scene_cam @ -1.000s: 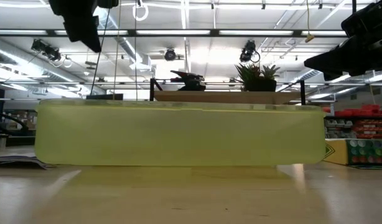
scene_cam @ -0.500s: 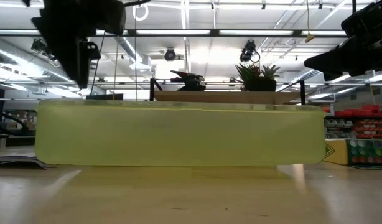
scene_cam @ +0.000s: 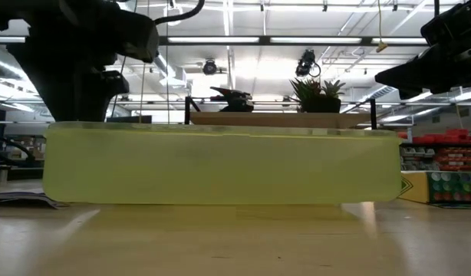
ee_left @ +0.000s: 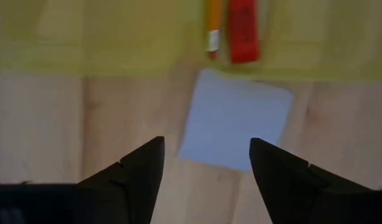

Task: Pack school essentials
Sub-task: Put the blue sticky note into the yellow supply box

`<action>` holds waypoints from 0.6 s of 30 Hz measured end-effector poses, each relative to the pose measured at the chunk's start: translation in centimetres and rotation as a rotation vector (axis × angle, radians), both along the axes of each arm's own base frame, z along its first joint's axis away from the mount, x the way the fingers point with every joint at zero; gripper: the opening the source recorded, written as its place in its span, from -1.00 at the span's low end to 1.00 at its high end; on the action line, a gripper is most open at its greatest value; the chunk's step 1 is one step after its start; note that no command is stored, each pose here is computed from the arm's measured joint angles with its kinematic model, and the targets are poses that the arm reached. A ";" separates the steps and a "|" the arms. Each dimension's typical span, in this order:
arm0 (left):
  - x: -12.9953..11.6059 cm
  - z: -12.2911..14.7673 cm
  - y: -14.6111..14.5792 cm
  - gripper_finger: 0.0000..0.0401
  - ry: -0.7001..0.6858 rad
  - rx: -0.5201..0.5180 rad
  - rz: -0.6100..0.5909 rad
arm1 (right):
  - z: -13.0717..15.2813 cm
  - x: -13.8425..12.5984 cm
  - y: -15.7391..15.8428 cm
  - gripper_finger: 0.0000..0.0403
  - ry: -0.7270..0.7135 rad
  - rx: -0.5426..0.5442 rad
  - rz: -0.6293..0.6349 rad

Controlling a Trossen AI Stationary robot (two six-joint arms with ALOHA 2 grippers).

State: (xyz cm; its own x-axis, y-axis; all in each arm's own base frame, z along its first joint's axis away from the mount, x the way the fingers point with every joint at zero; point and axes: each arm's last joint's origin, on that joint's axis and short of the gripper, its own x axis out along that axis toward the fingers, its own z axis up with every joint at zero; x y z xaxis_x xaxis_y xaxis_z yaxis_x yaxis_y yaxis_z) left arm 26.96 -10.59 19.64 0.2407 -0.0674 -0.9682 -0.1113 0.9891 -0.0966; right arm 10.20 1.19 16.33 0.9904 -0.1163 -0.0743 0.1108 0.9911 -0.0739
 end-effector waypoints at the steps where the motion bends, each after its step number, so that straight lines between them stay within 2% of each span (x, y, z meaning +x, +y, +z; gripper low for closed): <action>1: 0.0 -0.2 -0.2 0.20 0.002 0.000 -0.012 | 0.0 0.0 0.0 -0.79 0.000 0.000 0.000; 10: 0.5 -1.4 -1.6 0.18 -0.013 0.013 -0.132 | 0.0 0.0 0.0 -0.79 0.000 0.000 0.000; 14: 0.7 -1.4 -1.7 0.13 -0.026 -0.002 -0.092 | 0.0 0.0 0.0 -0.79 0.000 0.000 0.000; 18: 0.5 -1.3 -3.2 0.09 -0.072 -0.019 -0.074 | 0.0 0.0 0.0 -0.79 0.000 0.000 0.000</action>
State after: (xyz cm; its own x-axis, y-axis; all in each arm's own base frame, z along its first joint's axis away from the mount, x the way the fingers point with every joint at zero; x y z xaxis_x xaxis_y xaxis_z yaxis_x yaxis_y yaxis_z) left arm 27.47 -13.75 18.33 0.3030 -0.1056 -0.9471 -0.0298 0.9923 -0.1201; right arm 10.20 1.19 16.34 0.9905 -0.1163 -0.0740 0.1109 0.9911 -0.0738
